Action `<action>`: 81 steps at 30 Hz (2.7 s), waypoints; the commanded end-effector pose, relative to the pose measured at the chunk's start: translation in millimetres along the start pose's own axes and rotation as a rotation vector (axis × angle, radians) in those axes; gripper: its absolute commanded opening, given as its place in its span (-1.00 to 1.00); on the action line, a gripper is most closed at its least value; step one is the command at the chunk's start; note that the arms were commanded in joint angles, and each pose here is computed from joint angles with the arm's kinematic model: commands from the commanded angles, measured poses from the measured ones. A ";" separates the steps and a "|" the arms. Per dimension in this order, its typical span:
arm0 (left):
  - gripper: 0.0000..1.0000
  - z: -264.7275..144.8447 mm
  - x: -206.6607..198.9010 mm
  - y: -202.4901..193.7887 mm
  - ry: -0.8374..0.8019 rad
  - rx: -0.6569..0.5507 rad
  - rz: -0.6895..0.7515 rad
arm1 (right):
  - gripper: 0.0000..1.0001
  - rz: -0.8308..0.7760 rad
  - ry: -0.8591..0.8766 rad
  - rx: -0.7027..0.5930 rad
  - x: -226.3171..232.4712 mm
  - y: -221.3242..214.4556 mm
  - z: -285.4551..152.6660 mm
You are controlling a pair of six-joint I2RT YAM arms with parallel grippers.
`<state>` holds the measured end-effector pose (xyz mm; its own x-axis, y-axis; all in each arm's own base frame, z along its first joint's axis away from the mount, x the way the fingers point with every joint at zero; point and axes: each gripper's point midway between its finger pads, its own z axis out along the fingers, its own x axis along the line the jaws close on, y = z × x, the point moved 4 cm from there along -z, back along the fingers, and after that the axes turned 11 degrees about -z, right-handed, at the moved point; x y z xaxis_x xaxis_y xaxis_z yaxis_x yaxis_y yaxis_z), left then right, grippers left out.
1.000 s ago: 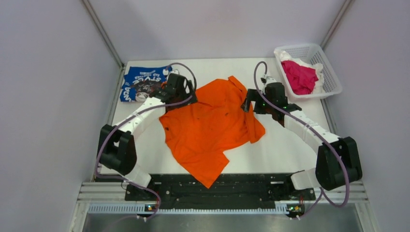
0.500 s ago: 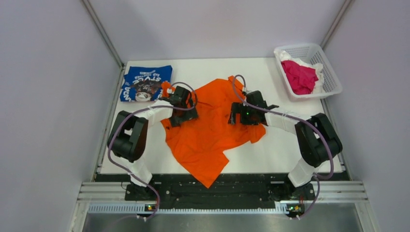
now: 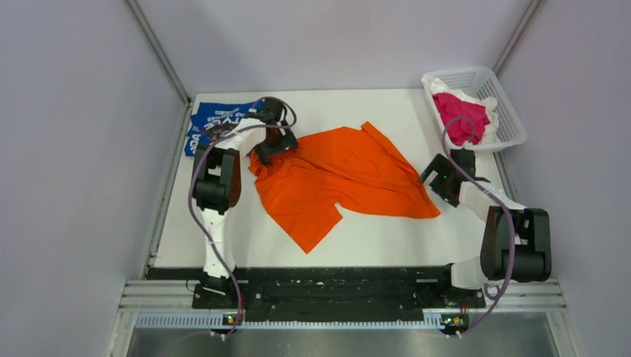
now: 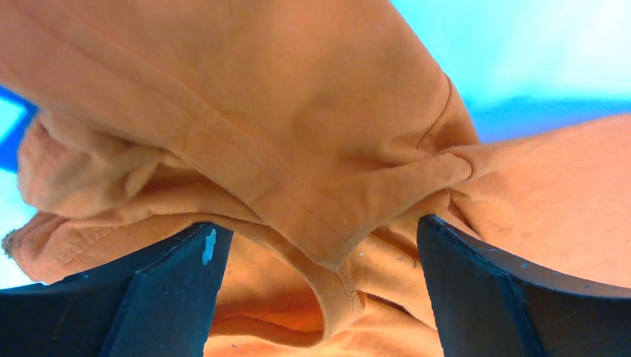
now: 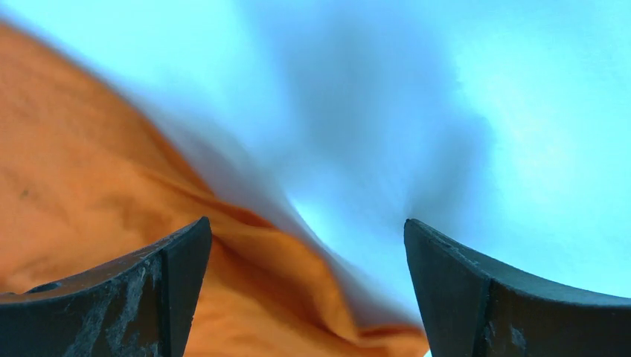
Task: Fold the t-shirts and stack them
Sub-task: Flatten out the tshirt
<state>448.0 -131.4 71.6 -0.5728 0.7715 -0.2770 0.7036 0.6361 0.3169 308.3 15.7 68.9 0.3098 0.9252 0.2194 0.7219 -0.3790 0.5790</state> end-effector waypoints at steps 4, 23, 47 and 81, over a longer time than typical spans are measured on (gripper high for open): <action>0.97 16.8 -19.8 28.8 0.003 0.012 0.070 | 0.98 0.060 -0.042 -0.044 -20.6 7.8 -9.4; 0.98 -141.1 -97.1 42.7 -0.349 -0.250 0.285 | 0.97 0.056 0.099 -0.293 1.1 37.7 -90.6; 0.56 -106.3 128.1 -150.3 -0.059 0.114 0.144 | 0.97 -0.046 0.045 -0.213 18.4 18.9 -83.3; -1.00 -71.7 149.0 -163.5 0.074 0.148 0.198 | 0.96 -0.082 -0.014 -0.158 17.8 9.5 -79.1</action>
<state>226.2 -124.1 54.6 -0.4503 0.8770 -0.1675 0.8534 0.4779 0.2082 270.3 25.1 131.2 0.2739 0.9415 0.1964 0.6331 -0.3302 0.7001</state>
